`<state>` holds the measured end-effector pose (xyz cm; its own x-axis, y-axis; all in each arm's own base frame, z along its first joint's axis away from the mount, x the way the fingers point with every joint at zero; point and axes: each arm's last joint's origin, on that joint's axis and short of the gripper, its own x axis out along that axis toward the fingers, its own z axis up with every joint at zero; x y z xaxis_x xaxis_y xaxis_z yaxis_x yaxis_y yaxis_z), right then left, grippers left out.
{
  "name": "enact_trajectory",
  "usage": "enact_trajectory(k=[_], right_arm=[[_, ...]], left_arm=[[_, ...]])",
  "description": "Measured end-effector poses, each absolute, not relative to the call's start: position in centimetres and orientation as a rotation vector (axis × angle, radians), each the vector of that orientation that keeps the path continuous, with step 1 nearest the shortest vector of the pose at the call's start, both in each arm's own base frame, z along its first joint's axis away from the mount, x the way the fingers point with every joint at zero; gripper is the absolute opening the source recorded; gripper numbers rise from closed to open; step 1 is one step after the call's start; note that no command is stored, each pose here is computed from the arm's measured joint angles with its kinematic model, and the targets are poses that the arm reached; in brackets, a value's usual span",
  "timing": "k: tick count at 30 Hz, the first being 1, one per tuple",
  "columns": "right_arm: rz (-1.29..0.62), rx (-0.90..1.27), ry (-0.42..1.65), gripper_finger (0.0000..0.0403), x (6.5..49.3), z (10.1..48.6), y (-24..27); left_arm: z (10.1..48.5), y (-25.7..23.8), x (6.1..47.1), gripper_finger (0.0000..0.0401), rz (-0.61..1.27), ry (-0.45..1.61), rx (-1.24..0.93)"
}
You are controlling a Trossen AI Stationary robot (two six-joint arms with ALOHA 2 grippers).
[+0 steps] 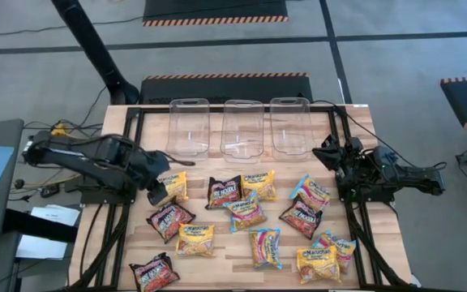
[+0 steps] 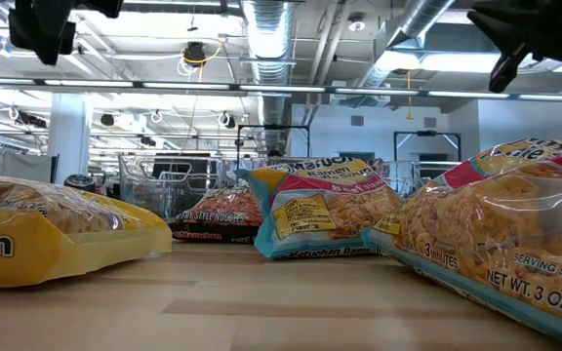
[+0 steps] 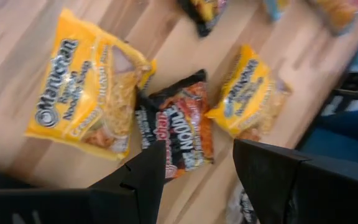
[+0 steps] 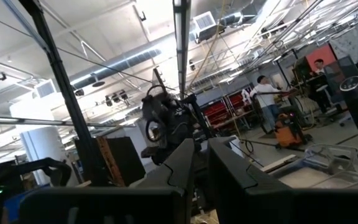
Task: Sort Maruchan noodles
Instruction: Put the black noodle pack into the left transparent bin
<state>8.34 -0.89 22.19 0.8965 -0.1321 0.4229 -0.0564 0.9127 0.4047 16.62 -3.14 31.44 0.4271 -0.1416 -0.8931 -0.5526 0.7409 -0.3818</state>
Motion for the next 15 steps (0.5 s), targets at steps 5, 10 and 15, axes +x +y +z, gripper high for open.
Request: enact_trajectory(k=[5,10,15], right_arm=[[-0.043,0.423,-0.449,0.0069,8.4,22.1,-0.9],[-0.043,0.437,-0.438,0.0069,8.4,22.0,-0.9],[-0.043,0.442,-0.434,0.0069,8.4,21.9,-0.9]], left_arm=[[28.9,-4.2,16.9,0.0174,0.355,1.211,-0.708],[25.5,-5.0,16.1,0.0174,0.409,1.312,-0.718],[23.3,-5.7,16.3,0.0174,0.35,1.307,-0.781]])
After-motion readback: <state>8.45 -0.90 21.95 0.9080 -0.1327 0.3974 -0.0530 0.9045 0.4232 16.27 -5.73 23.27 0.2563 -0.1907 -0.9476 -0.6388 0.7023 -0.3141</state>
